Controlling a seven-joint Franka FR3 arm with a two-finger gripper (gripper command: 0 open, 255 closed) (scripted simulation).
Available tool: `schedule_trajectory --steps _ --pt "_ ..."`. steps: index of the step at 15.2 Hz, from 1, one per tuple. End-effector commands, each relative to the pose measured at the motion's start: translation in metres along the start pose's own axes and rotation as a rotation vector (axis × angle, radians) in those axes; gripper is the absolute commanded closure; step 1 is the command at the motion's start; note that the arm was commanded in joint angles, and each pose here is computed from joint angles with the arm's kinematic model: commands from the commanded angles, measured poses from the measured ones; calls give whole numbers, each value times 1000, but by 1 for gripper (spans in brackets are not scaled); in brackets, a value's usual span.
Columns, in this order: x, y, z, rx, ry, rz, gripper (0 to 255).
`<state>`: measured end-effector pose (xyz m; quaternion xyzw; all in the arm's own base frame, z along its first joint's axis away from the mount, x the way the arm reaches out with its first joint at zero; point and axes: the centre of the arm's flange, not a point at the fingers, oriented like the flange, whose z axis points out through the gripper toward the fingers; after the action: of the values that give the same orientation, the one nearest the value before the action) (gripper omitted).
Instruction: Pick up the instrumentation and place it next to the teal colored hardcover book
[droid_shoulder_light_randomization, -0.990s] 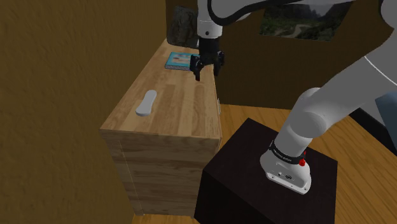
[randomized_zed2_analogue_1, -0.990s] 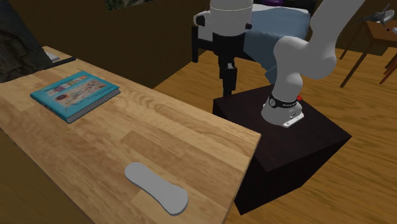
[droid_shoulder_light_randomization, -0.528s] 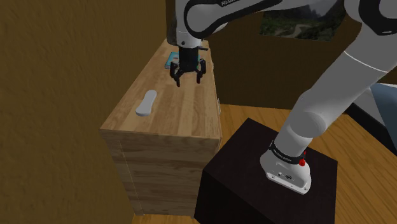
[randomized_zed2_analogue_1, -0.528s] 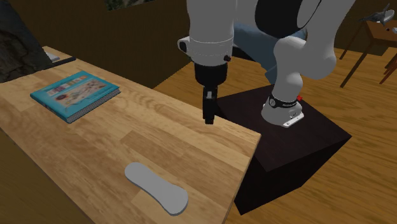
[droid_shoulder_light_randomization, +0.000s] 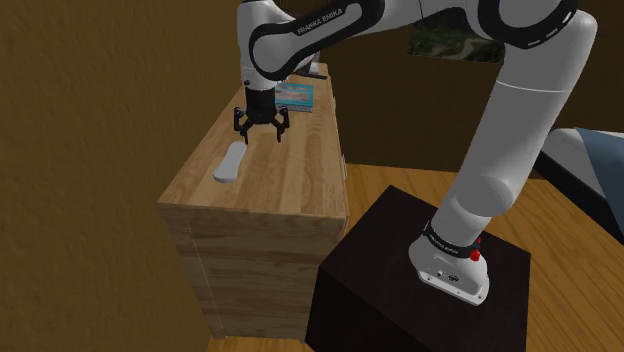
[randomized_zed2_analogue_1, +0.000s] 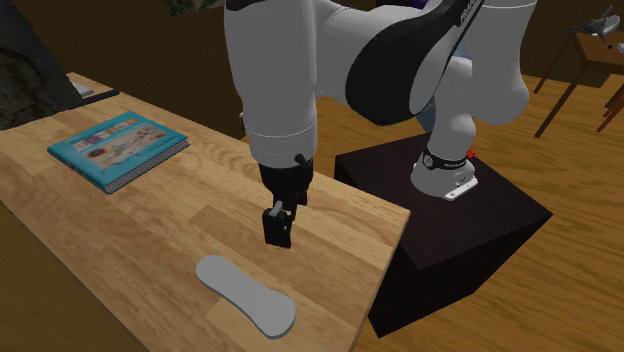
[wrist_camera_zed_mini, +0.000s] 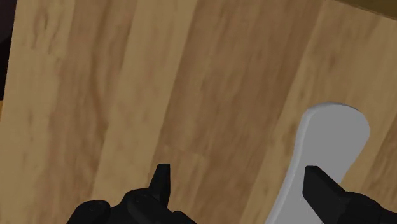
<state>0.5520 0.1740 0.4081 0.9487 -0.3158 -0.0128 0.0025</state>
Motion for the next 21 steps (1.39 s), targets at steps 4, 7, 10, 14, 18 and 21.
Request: schedule_trajectory --steps 4,7,10,14,18,21 --pt "33 -46 31 17 7 99 0" --pt "55 -73 47 26 12 157 0" --pt "72 -91 58 33 15 198 0" --pt "72 -92 79 33 15 198 0" --pt "73 -92 98 33 15 198 0" --pt "73 -92 98 33 15 198 0"
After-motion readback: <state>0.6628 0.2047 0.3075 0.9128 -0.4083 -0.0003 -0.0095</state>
